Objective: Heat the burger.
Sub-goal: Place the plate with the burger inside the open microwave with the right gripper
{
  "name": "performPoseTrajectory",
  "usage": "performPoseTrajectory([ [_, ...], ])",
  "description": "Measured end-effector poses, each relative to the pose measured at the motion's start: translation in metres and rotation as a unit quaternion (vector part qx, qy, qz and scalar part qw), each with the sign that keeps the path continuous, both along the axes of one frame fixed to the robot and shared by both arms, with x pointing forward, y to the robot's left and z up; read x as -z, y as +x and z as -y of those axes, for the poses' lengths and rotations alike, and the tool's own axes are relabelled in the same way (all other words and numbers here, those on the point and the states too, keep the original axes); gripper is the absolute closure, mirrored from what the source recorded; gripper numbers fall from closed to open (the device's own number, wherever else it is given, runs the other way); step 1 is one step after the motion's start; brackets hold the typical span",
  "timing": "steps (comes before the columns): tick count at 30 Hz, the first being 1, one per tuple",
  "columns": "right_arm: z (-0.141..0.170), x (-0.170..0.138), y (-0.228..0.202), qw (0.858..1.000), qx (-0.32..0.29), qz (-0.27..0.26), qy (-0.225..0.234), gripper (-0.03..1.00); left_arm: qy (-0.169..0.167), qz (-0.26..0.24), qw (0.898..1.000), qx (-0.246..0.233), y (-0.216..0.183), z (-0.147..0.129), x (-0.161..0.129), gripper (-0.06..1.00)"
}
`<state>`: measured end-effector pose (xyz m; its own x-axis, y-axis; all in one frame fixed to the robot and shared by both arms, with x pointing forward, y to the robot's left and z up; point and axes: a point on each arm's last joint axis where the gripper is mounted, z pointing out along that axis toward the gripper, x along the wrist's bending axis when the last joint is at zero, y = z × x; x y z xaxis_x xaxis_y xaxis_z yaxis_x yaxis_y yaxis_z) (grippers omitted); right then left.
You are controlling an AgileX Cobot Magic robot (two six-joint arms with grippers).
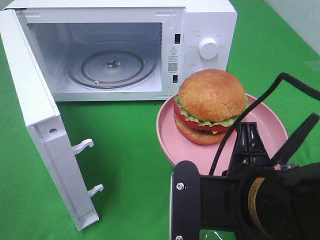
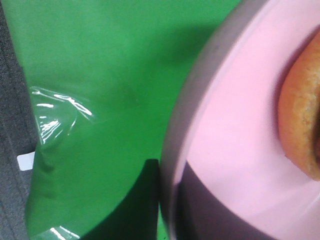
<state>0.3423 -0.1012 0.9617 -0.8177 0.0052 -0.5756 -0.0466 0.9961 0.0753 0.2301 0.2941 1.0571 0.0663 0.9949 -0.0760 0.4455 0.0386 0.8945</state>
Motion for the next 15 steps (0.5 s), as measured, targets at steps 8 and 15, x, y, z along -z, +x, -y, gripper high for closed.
performPoseTrajectory([
  [8, -0.009, -0.001, -0.001, 0.995, -0.098, 0.010, -0.005, 0.94, 0.000, 0.000, 1.000, 0.000, 0.000, 0.000, 0.000, -0.05],
  [15, -0.013, -0.002, -0.001, 0.987, -0.156, 0.025, -0.019, 0.94, 0.000, 0.000, 1.000, 0.000, 0.000, 0.000, 0.000, -0.05],
])
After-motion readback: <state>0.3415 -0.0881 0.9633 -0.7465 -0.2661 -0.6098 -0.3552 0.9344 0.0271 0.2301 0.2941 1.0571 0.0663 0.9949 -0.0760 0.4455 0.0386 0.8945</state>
